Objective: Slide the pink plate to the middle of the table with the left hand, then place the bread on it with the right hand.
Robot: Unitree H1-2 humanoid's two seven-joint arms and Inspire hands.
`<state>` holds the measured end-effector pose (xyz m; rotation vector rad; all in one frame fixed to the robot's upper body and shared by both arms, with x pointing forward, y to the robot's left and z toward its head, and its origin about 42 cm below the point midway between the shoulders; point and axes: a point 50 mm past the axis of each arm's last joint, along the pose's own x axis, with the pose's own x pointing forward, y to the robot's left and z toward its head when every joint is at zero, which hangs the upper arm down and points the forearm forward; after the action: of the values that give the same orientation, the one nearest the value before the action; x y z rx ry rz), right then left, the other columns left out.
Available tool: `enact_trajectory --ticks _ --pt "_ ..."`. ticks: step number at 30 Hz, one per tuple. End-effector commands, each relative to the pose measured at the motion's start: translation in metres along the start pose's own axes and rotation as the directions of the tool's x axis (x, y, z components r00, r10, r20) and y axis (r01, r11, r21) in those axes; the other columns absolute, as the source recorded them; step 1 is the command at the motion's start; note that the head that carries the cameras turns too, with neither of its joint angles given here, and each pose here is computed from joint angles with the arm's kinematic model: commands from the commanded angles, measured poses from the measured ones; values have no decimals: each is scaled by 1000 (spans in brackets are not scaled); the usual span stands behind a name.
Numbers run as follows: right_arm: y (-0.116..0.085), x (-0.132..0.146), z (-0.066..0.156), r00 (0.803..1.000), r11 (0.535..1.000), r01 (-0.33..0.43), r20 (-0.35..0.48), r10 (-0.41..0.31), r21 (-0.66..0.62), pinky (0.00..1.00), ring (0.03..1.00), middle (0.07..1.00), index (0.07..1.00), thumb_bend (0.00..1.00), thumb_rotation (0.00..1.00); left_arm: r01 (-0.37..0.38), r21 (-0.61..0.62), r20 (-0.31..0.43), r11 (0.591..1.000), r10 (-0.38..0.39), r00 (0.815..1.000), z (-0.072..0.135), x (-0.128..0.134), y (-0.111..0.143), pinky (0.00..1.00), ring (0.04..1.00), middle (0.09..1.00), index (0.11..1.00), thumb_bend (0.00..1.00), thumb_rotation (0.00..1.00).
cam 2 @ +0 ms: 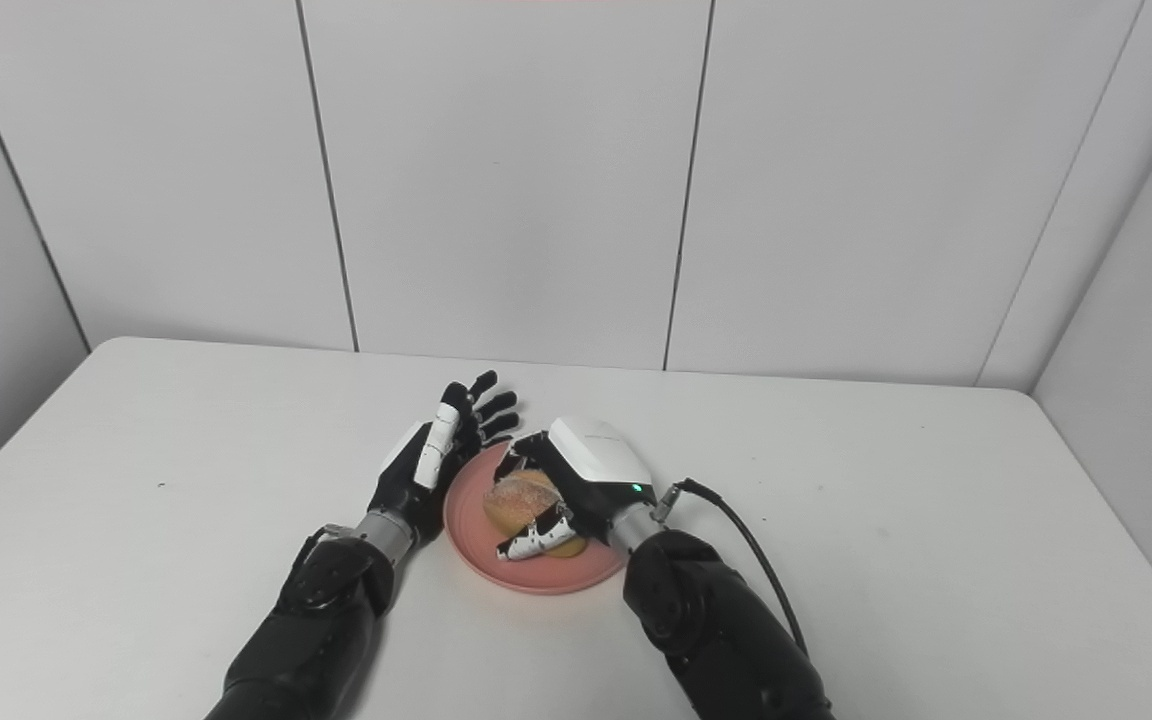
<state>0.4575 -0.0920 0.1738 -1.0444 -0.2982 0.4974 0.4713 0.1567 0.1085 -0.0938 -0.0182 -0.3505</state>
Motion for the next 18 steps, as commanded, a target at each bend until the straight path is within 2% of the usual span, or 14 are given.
enact_trajectory --ticks 1,3,8,9,10,11,12,14,15,18 --pt "-30 13 22 993 997 63 102 -60 -35 308 378 450 509 522 0 -8 -31 -57 999 7 998 -26 -16 -6 899 916 940 966 945 980" --pt "-31 14 24 993 997 58 102 -54 -43 348 416 465 504 523 0 -5 -35 -60 999 3 998 -26 -16 -6 903 928 955 976 944 989" --pt "-32 13 25 996 998 57 73 -54 -38 363 442 456 524 523 4 -1 -38 -57 999 -1 998 -26 -16 -6 909 940 958 989 935 999" --pt "-32 12 24 997 998 54 58 -51 -45 403 492 547 508 522 93 -2 -41 -56 999 -1 998 -26 -16 -6 905 934 931 984 924 1000" --pt "-32 11 24 998 997 47 43 -44 -59 435 542 612 601 682 209 -3 -42 -56 999 0 998 -26 -16 -6 902 929 915 981 922 994" --pt "-32 10 24 999 996 38 32 -36 -75 528 663 723 709 839 364 -4 -40 -56 999 2 998 -26 -17 -5 888 915 894 975 924 988" --pt "-32 10 23 999 996 31 25 -29 -88 592 722 768 748 890 418 -6 -38 -55 999 4 998 -26 -17 -5 881 907 887 973 927 986" --pt "-32 8 21 1000 994 25 16 -23 -109 683 788 812 789 939 468 -6 -35 -53 999 4 999 -26 -17 -5 872 898 882 972 932 984" --pt "-32 8 20 1000 993 24 12 -22 -116 831 871 867 831 973 531 -5 -35 -52 999 3 999 -26 -17 -5 871 894 886 976 936 985" --pt "-33 6 18 999 991 34 -1 -35 -127 935 943 925 885 998 628 -10 -37 -47 999 8 999 -25 -18 -4 867 888 885 976 936 983"
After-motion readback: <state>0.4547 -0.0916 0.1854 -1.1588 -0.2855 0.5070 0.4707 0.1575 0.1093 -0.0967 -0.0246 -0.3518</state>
